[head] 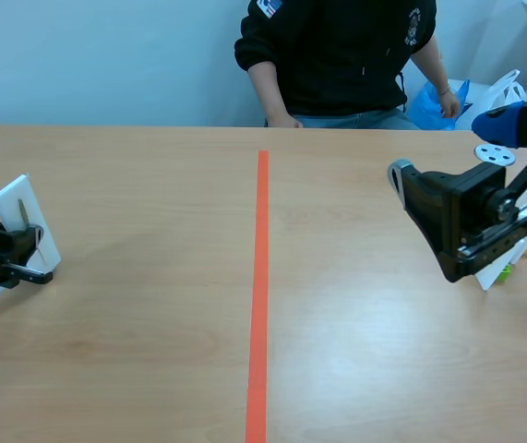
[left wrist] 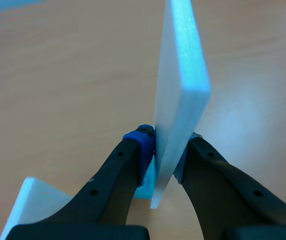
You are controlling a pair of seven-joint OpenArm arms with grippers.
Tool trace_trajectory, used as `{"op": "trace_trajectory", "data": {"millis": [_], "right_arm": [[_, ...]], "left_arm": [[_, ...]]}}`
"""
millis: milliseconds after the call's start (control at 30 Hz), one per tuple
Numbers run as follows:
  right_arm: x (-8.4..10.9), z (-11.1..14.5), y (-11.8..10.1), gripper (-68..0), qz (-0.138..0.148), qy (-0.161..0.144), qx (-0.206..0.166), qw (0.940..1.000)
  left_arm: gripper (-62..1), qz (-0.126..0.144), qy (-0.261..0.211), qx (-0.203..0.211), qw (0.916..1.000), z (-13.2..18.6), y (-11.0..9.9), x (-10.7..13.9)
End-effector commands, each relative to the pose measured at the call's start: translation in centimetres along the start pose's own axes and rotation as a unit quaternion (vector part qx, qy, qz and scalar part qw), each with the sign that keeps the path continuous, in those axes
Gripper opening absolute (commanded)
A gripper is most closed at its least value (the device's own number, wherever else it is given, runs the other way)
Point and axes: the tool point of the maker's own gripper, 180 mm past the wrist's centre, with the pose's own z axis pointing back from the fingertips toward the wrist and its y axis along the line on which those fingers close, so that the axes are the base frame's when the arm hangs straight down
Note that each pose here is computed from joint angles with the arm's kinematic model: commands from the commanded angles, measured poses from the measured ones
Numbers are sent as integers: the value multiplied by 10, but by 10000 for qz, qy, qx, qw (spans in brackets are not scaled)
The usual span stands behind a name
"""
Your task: Sort the leaf by its shape. The table is split by an orange tape line. A compound leaf with several leaflets goes to the left side, a simple leaf with one blade goes to the right side. Return to the home posture when a red brick is placed on the table.
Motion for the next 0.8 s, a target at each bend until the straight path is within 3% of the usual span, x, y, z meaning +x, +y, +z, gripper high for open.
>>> {"op": "trace_trajectory", "data": {"millis": [0, 433, 667, 767], "right_arm": [[6, -1, -2, -169, 47, -119, 0, 9999], [7, -1, -2, -169, 48, -137, 0, 9999], [7, -1, -2, -169, 48, -137, 0, 9999], [7, -1, -2, -169, 48, -137, 0, 9999]], "left_arm": [[-523, -27, -173, 206, 9996, 1, 13, 11], [-512, -32, -112, 391, 9992, 4, 21, 5], [-299, -129, -84, 368, 9992, 4, 20, 4], [-163, -127, -81, 369, 9992, 4, 20, 4]]}}
